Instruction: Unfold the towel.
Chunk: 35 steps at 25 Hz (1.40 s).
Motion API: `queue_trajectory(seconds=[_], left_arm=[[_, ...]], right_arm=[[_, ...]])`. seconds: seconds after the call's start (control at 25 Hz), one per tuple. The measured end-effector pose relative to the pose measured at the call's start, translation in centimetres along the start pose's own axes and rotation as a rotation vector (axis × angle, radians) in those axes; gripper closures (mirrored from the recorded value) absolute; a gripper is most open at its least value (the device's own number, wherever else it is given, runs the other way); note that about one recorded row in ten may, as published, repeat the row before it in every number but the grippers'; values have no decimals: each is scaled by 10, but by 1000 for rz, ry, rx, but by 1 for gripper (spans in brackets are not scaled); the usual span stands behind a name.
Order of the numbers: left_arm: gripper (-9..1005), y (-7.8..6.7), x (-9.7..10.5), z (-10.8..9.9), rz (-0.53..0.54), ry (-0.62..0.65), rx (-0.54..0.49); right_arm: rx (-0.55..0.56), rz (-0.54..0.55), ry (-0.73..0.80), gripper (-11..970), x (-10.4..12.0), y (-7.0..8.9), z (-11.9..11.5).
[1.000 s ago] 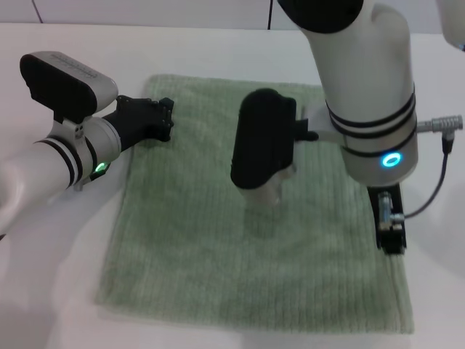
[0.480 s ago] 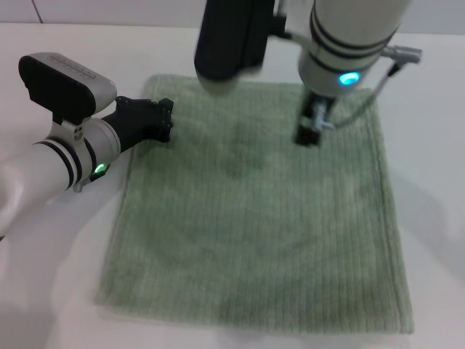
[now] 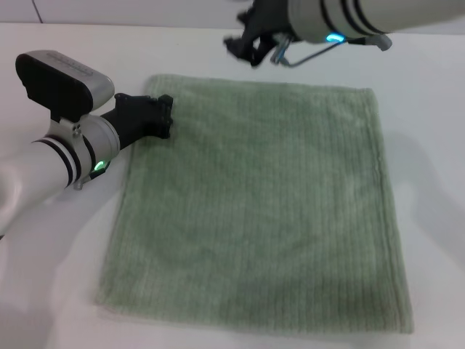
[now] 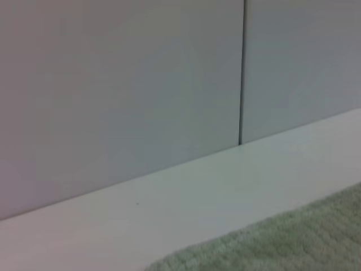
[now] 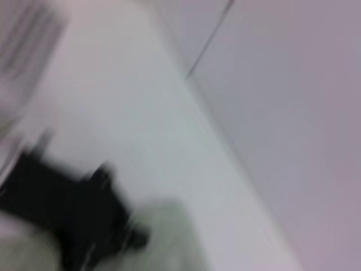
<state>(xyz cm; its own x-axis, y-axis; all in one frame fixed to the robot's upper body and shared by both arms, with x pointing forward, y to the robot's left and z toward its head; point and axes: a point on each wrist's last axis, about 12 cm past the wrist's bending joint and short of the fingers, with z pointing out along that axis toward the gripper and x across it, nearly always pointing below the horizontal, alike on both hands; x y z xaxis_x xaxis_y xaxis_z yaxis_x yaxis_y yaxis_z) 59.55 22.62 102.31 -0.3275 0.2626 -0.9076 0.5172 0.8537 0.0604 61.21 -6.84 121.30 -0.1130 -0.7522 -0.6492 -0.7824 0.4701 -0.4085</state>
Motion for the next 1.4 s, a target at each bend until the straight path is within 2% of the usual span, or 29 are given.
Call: queue_trajectory(seconds=[0.24, 0.44, 0.6, 0.72, 0.84, 0.96, 1.2, 1.4], left_arm=[[998, 3, -7, -4, -41, -56, -15], [998, 11, -15, -10, -106, -124, -32], [997, 23, -16, -20, -186, -198, -60], [997, 29, -16, -26, -221, -238, -75], [998, 41, -16, -40, -283, -331, -113], [998, 49, -17, -47, -305, -379, -137], [998, 53, -18, -52, -278, -410, -160], [998, 57, -19, -53, -271, -419, -173]], right_arm=[[142, 109, -247, 612, 24, -11, 3], [274, 140, -405, 612, 49, -2, 14], [375, 149, -509, 612, 67, 8, 21], [457, 203, -595, 612, 86, 10, 23], [534, 237, -677, 612, 110, 9, 22], [568, 261, -712, 612, 132, 8, 21], [589, 383, -789, 612, 164, 0, 11], [581, 454, -759, 612, 184, -7, 10]])
